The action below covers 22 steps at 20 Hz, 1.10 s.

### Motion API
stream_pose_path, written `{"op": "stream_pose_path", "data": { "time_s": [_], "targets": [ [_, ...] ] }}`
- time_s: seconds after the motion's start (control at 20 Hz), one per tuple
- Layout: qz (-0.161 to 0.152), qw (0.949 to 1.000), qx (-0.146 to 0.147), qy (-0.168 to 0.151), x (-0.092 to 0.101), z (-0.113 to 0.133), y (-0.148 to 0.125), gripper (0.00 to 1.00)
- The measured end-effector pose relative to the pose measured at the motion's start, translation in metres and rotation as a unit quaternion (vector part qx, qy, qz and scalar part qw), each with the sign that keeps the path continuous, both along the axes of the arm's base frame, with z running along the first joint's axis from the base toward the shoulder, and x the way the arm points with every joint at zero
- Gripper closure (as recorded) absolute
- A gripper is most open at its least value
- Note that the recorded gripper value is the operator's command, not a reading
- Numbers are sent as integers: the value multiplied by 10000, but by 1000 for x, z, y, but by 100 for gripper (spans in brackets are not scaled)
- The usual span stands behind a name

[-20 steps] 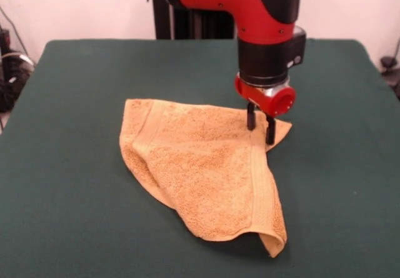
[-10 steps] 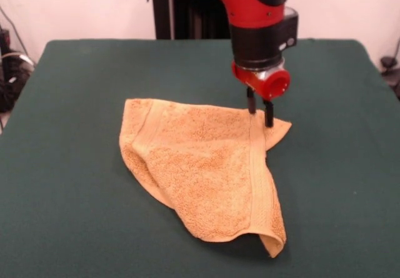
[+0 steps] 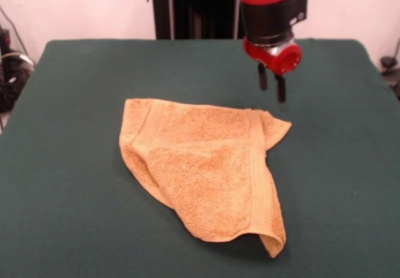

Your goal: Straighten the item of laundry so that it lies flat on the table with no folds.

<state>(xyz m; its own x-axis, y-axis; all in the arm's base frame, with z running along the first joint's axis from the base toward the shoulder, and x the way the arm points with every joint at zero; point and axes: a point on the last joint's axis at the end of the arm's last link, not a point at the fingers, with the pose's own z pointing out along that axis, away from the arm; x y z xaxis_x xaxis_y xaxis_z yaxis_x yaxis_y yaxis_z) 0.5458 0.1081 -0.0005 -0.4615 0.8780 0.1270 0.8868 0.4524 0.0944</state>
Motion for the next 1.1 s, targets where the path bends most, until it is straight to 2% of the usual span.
{"op": "stream_pose_path", "data": {
  "time_s": [0.2, 0.25, 0.35, 0.4, 0.45, 0.55, 0.65, 0.85, 0.9, 1.05, 1.1],
  "targets": [
    [321, 9979, -568, -20, -11, 3, 6, 0],
    [483, 9949, -888, -67, -12, 7, 6, 0],
    [601, 9915, -1145, -127, -10, 12, 5, 0],
    [721, 9866, -1449, -212, -6, 18, 1, 0],
    [733, 9859, -1488, -224, -5, 19, 0, 0],
    [884, 9753, -1984, -412, 8, 33, -11, 0],
    [910, 9684, -2250, -565, 22, 46, -23, 0],
    [835, 9587, -2602, -789, 46, 64, -49, 0],
    [762, 9535, -2781, -876, 58, 71, -65, 0],
    [681, 9487, -2940, -940, 69, 76, -79, 0],
    [626, 9457, -3038, -969, 75, 77, -87, 0]
  ]
}}
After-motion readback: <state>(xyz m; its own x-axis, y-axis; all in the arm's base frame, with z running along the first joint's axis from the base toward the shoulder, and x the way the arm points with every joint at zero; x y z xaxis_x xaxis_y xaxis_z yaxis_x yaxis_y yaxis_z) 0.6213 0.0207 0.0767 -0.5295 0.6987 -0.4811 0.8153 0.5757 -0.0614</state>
